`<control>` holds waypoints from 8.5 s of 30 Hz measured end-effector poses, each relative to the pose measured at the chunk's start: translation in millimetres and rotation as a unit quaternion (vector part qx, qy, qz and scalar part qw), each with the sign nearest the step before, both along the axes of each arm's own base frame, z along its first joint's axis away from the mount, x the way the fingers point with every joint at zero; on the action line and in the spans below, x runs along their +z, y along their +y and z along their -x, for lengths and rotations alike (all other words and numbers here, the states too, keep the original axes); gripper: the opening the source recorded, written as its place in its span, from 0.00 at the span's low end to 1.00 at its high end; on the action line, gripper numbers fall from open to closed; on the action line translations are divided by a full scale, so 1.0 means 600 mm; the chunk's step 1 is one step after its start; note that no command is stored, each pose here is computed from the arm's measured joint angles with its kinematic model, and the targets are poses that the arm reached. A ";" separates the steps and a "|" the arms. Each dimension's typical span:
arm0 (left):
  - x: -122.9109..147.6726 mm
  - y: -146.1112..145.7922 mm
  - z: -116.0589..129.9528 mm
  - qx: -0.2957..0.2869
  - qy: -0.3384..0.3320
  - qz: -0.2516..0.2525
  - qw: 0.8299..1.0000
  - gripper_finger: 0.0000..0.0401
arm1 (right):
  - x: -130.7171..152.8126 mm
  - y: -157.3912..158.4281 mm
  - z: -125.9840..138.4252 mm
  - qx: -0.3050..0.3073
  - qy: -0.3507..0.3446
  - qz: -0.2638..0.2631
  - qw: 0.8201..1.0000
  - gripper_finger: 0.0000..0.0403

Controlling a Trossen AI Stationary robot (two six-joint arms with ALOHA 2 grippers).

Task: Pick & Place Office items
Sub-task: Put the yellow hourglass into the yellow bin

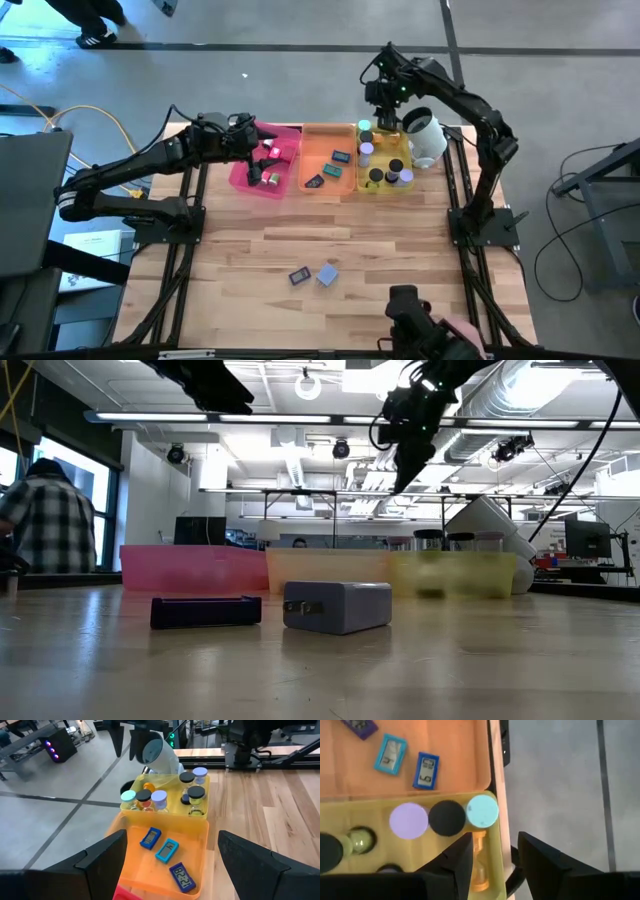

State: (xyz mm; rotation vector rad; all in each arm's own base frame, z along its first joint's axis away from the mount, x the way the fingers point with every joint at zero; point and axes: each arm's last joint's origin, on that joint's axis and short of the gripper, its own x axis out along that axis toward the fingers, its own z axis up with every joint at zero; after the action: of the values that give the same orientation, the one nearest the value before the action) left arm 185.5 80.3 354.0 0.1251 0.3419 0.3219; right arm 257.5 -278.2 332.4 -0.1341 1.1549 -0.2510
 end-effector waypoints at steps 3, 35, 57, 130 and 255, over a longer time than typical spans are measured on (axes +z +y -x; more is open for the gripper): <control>0.000 0.000 0.000 -0.001 0.000 0.001 1.000 0.76 | 0.000 0.002 0.000 -0.003 -0.009 -0.014 1.000 0.36; -0.006 -0.003 0.001 -0.017 0.011 0.023 1.000 0.76 | -0.008 -0.005 0.002 -0.011 0.041 0.043 0.998 0.96; -0.006 -0.001 0.001 -0.004 0.014 0.019 1.000 0.76 | -0.133 0.011 0.017 -0.025 0.105 -0.046 0.993 0.96; -0.022 0.011 -0.027 -0.001 0.025 0.032 0.999 0.76 | -0.235 0.016 0.020 0.024 0.088 -0.003 0.996 0.96; -0.014 0.021 -0.025 0.009 0.005 0.012 1.000 0.76 | -0.256 -0.004 -0.003 0.005 0.070 0.016 0.997 0.72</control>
State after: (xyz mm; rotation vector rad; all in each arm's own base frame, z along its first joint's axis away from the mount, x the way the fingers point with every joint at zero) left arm 200.6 92.8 345.4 0.1008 0.3559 0.3346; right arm 259.3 -280.7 178.8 -0.1867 1.2888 -0.2546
